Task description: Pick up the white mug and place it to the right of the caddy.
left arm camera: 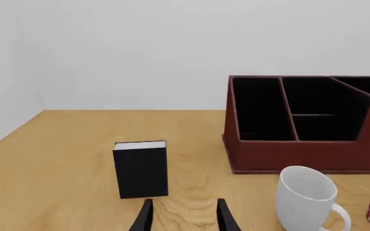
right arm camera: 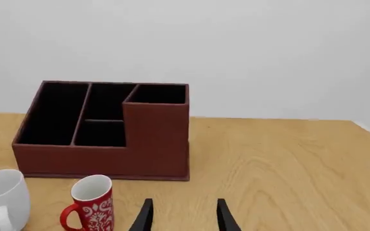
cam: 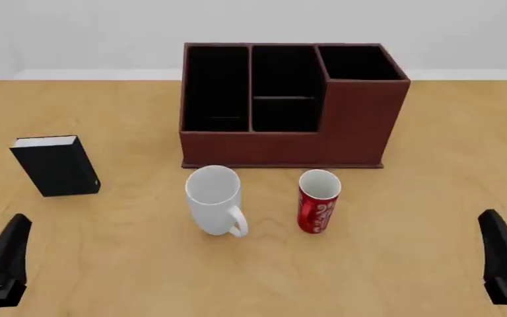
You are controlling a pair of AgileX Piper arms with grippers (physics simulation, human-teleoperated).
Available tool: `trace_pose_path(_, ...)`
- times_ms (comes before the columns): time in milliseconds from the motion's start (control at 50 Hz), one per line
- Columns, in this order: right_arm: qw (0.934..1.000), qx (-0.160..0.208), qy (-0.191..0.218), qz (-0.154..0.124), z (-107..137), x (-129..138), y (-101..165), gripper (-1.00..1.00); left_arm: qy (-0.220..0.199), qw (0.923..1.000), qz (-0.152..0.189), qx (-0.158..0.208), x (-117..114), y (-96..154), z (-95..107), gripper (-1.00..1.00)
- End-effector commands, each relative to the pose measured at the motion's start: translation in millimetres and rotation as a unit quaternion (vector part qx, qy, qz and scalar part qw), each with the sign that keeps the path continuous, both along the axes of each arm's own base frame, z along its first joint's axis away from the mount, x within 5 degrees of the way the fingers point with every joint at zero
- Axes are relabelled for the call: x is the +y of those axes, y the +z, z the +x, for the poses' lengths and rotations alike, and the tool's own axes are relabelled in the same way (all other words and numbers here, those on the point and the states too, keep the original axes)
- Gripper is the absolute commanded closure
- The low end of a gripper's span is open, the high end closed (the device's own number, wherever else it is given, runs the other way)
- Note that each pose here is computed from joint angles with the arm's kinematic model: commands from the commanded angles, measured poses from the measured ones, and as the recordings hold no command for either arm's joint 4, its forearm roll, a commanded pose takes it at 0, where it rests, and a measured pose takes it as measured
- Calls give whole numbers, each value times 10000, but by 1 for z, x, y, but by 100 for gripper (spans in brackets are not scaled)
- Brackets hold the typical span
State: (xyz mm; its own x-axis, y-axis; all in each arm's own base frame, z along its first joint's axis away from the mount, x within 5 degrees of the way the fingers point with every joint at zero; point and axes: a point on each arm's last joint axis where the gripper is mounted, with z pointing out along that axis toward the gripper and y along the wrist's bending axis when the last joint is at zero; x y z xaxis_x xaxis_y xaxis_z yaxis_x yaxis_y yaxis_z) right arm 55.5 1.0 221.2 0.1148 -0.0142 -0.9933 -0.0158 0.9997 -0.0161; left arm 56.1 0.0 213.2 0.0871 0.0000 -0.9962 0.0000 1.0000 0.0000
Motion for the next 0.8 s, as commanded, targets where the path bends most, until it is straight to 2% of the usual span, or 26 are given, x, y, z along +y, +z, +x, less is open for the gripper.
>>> trace_pose_path(20,9997,233,-34,63,7,0,-7,-100,0,10000,0,0,0,0,0,-100)
trace_pose_path(220,9997,162,6,160,4,0,-3,-100,0,10000,0,0,0,0,0,-100)
trace_pose_path(460,9997,-34,214,142,-3,2,24,-100,0,10000,0,0,0,0,0,-100)
trace_pose_path(600,9994,-149,327,30,-7,3,38,-100,0,10000,0,0,0,0,0,-100)
trace_pose_path(800,9975,-258,559,-352,-31,2,85,-100,0,10000,0,0,0,0,0,-100)
